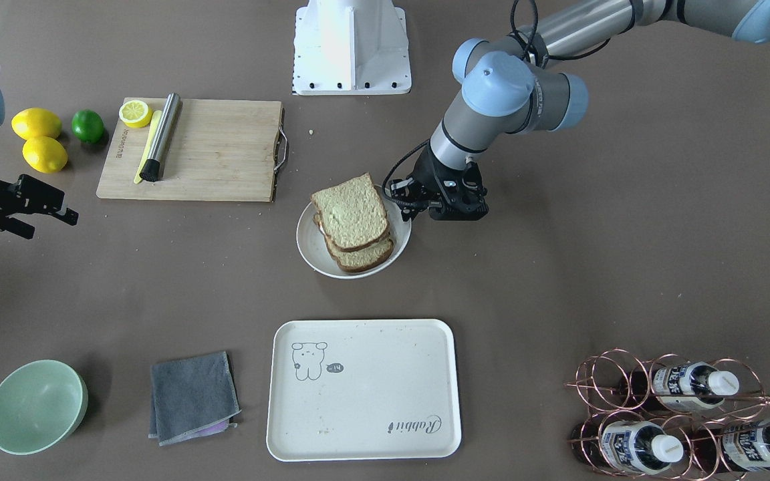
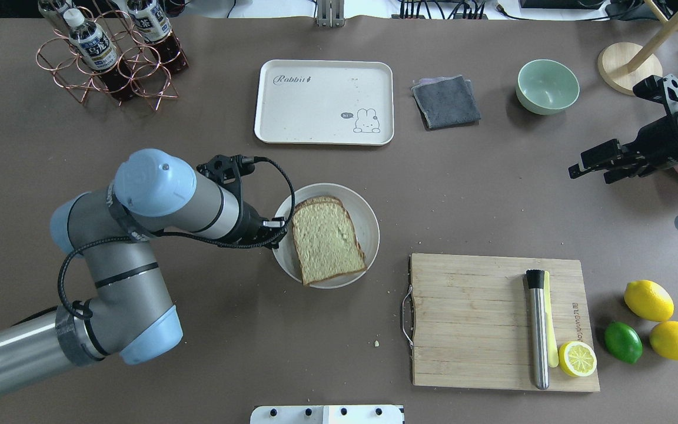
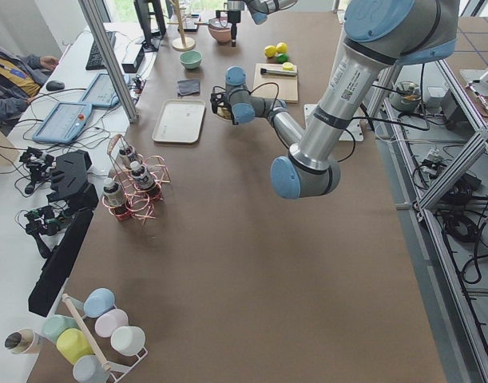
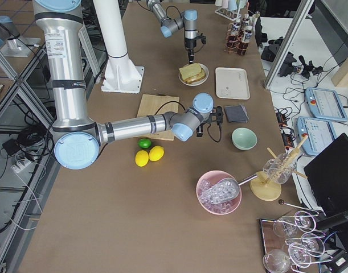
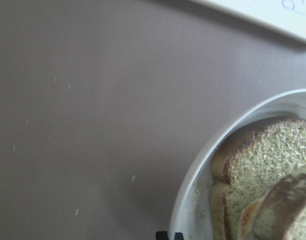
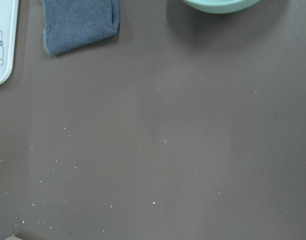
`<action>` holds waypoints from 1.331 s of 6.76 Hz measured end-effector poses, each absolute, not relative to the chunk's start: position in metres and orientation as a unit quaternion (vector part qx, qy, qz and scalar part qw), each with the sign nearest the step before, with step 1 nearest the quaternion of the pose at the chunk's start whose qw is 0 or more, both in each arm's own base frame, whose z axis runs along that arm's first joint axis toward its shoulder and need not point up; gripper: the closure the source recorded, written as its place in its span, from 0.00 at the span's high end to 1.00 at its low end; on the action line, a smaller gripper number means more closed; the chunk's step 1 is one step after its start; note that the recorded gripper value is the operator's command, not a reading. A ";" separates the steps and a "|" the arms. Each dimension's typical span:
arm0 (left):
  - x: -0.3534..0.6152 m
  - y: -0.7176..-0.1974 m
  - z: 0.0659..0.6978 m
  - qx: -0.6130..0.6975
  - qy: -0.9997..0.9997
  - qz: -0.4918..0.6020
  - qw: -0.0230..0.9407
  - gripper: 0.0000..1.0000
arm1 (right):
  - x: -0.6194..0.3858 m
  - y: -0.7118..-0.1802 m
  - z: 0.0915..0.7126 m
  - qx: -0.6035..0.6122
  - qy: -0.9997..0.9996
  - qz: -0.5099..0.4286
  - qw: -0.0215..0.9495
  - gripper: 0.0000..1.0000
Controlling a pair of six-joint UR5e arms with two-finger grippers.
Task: Make sandwich and place on tray
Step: 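Slide the plate with the left gripper onto the white tray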
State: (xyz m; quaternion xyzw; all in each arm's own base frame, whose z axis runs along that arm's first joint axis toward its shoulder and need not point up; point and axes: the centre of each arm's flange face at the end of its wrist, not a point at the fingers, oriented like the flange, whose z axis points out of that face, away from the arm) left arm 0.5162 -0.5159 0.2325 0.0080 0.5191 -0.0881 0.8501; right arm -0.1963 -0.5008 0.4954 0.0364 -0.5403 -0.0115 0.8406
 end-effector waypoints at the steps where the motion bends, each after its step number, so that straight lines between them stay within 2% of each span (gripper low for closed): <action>1: 0.520 -0.582 0.226 0.009 0.511 -0.103 0.853 0.00 | -0.194 -0.499 0.493 0.039 -0.541 -0.012 0.840 1.00; 2: 0.521 -0.645 0.231 0.011 0.507 -0.118 0.854 0.00 | -0.190 -0.495 0.488 0.044 -0.543 -0.013 0.838 1.00; 3: 0.518 -0.684 0.241 0.012 0.503 -0.130 0.855 0.00 | -0.188 -0.489 0.486 0.046 -0.544 -0.014 0.838 1.00; 5: 0.515 -0.715 0.255 0.016 0.499 -0.143 0.855 0.95 | -0.189 -0.486 0.485 0.045 -0.544 -0.016 0.837 1.00; 6: 0.519 -0.714 0.254 0.018 0.505 -0.146 0.851 0.90 | -0.189 -0.487 0.484 0.042 -0.543 -0.015 0.838 1.00; 9: 0.474 -0.681 0.296 0.030 0.519 -0.144 0.842 0.91 | -0.196 -0.495 0.472 0.029 -0.536 -0.008 0.844 1.00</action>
